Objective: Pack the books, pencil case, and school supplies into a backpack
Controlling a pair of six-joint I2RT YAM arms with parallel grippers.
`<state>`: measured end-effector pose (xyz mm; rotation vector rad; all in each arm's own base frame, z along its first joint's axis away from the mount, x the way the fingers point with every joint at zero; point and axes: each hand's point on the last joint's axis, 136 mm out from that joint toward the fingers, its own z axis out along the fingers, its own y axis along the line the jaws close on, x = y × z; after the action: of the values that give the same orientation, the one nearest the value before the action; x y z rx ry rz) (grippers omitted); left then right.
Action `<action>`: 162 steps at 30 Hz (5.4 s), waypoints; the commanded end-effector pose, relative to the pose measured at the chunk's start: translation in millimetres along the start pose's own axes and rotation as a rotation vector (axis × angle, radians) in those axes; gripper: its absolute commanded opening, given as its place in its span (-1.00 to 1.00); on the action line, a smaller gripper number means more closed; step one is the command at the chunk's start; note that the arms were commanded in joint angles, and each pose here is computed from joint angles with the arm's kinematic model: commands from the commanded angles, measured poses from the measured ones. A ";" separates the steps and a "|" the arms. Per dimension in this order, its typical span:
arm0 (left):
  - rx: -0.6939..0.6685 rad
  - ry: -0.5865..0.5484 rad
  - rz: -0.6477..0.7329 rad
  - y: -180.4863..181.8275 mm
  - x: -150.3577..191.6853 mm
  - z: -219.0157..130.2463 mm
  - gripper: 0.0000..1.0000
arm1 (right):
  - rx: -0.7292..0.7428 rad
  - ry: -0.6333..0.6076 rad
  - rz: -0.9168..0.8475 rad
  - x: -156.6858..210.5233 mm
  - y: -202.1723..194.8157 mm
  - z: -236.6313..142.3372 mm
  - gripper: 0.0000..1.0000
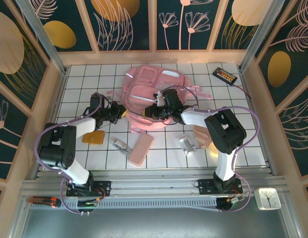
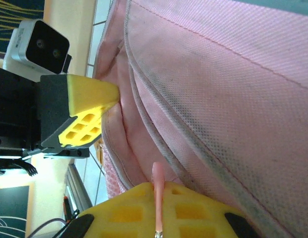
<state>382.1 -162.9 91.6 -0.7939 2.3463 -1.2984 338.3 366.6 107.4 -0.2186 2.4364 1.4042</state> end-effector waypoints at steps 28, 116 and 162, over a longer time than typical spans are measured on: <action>0.094 -0.061 -0.034 -43.9 -15.7 -15.8 -1.00 | 0.689 -0.658 -0.037 -31.6 -89.3 -153.0 -1.00; -0.087 0.111 1.660 -93.5 91.3 -21.4 0.65 | 0.351 -0.432 0.167 -50.7 -85.5 -175.2 -0.26; 0.034 0.130 -0.187 -38.0 78.8 -15.3 0.50 | 0.382 -0.138 0.169 -54.8 -91.6 -82.8 0.14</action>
<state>339.9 -225.0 139.5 -0.8486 2.3498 -1.5224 405.4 239.9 104.0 0.1732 2.5612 0.9213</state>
